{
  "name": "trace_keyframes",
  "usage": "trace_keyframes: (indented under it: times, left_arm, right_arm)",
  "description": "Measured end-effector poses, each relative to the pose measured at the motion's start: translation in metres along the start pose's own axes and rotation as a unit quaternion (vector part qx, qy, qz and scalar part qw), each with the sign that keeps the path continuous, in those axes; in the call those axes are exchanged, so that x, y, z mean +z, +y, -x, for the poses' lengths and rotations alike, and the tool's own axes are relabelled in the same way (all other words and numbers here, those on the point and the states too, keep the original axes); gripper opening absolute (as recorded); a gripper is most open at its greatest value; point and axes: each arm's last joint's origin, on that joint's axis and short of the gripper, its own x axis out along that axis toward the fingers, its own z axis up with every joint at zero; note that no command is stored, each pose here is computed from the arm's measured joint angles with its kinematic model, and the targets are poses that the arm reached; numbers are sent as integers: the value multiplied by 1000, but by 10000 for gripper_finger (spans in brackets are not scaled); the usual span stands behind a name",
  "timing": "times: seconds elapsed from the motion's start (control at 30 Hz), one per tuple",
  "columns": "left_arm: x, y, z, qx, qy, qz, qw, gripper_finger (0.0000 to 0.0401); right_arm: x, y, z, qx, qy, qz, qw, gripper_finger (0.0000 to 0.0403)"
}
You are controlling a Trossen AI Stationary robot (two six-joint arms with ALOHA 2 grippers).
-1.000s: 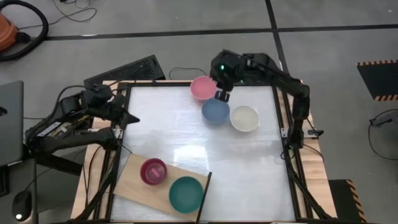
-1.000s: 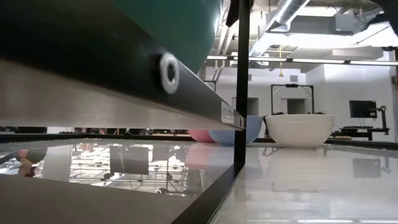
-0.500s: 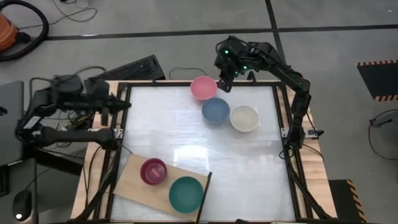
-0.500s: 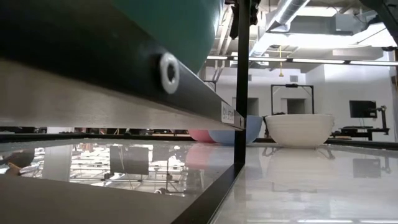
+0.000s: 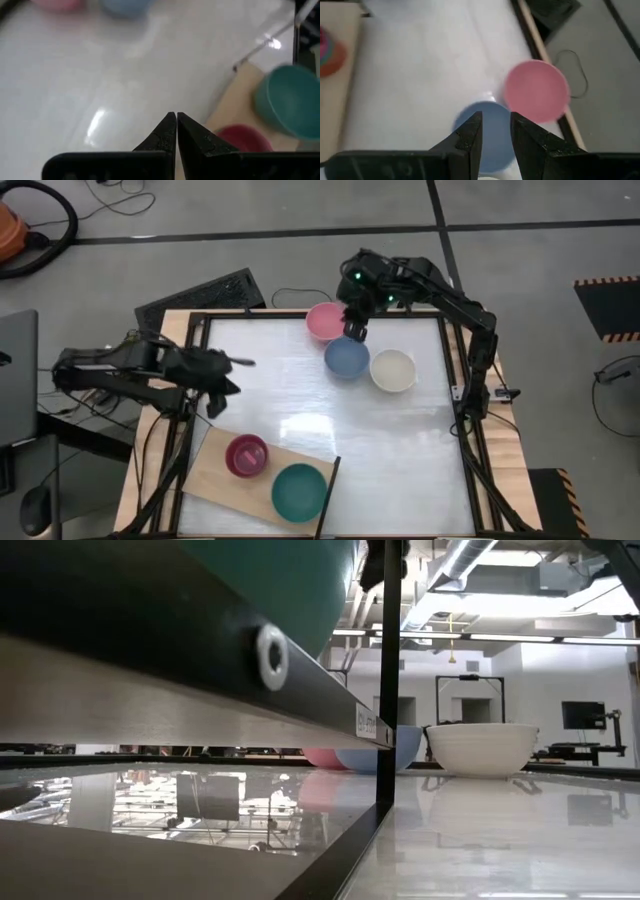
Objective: Place and stack bowls onto a shelf
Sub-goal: Stack the pink bowl on top of the light blue bowl on the shelf
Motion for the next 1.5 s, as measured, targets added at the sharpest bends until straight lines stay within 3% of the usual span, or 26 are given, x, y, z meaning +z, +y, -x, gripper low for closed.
trace_keyframes:
  times: [0.23, 0.37, 0.53, 0.67, 0.9, 1.07, 1.27, 1.5]
  left_arm:
    - [-16, -14, -49, 13, 95, 28, 995, 0]
    - [-22, -24, -71, 1, 141, 3, 990, 7]
    - [-19, -38, -94, 9, 131, -26, 991, 41]
    - [-14, -54, -113, -55, 125, -44, 990, 51]
    - [-19, -62, -146, -26, 147, -65, 987, 14]
    - [-21, -68, -169, -39, 161, -66, 984, 3]
    - [-30, -72, -186, -63, 216, -57, 973, 1]
    - [-41, -75, -178, -58, 261, -54, 962, 0]
  right_arm:
    - [5, 25, 0, 20, -19, 29, 999, 127]
    - [5, 25, 0, 20, -18, 26, 999, 127]
    - [5, 25, 0, 19, -18, 19, 999, 127]
    - [5, 27, 0, 21, -18, 22, 999, 127]
    - [5, 27, 0, 21, -18, 14, 1000, 127]
    - [5, 30, 0, 23, -18, 17, 999, 127]
    - [5, 30, 0, 24, -18, 18, 999, 127]
    - [5, 30, 0, 24, -18, 18, 999, 127]
